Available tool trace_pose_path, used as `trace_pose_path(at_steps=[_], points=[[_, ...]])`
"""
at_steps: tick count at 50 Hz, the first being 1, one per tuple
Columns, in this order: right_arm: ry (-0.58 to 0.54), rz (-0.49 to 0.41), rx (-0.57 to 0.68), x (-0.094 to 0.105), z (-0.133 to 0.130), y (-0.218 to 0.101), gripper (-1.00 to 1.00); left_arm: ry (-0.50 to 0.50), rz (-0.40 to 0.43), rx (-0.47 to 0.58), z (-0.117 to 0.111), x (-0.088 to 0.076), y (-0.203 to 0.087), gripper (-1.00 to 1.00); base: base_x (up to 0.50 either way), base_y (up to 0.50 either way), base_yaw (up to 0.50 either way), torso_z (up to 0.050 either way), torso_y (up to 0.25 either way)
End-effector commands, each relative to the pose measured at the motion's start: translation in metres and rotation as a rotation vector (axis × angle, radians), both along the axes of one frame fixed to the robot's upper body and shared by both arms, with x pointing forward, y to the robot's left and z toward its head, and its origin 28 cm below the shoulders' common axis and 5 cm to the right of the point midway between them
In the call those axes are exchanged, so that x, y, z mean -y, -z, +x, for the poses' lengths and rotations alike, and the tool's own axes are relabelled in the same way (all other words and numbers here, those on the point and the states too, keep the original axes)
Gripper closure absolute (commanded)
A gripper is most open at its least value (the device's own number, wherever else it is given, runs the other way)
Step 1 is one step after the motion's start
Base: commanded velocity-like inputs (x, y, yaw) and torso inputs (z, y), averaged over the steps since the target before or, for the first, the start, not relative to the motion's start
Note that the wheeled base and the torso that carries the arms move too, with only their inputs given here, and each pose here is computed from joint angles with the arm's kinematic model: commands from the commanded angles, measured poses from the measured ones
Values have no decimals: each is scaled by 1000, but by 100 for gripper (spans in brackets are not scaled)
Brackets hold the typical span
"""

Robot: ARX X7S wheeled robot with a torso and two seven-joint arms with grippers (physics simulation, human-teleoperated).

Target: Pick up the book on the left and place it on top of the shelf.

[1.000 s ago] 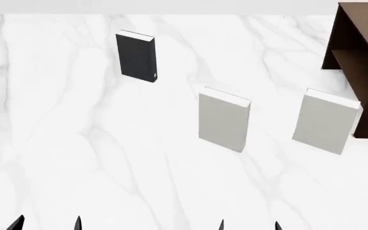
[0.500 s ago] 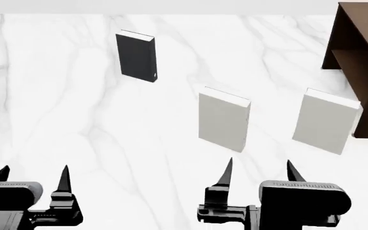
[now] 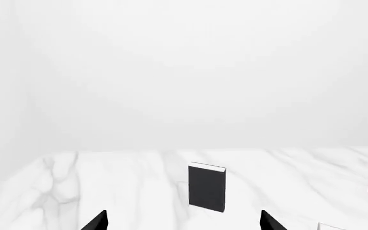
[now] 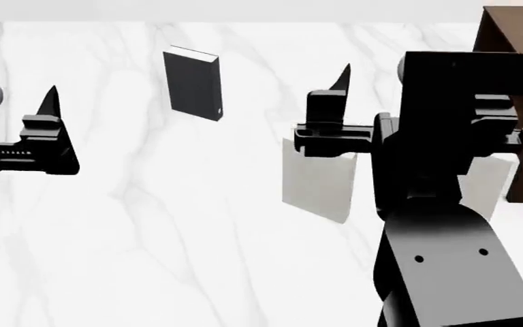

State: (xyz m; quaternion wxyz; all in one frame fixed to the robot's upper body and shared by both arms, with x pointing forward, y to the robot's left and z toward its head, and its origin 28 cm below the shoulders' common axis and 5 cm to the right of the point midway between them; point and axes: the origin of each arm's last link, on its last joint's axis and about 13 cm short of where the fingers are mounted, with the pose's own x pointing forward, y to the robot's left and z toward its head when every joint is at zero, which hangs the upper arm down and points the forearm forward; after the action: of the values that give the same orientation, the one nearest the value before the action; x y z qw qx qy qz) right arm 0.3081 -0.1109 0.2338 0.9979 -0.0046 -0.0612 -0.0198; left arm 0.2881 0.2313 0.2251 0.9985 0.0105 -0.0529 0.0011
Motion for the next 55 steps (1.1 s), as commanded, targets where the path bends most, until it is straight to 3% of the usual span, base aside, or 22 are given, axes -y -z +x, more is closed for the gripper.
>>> trace_pose_path(at_steps=[1, 12, 55], points=[[0, -9, 1, 2, 6, -22, -100, -7, 16, 15, 6, -4, -19, -100, 500, 0, 0, 0, 0], [-28, -63, -42, -4, 7, -4, -100, -27, 12, 20, 5, -7, -15, -100, 500, 0, 0, 0, 0], [-43, -69, -49, -6, 8, -4, -100, -28, 9, 24, 5, -10, -16, -100, 500, 0, 0, 0, 1]])
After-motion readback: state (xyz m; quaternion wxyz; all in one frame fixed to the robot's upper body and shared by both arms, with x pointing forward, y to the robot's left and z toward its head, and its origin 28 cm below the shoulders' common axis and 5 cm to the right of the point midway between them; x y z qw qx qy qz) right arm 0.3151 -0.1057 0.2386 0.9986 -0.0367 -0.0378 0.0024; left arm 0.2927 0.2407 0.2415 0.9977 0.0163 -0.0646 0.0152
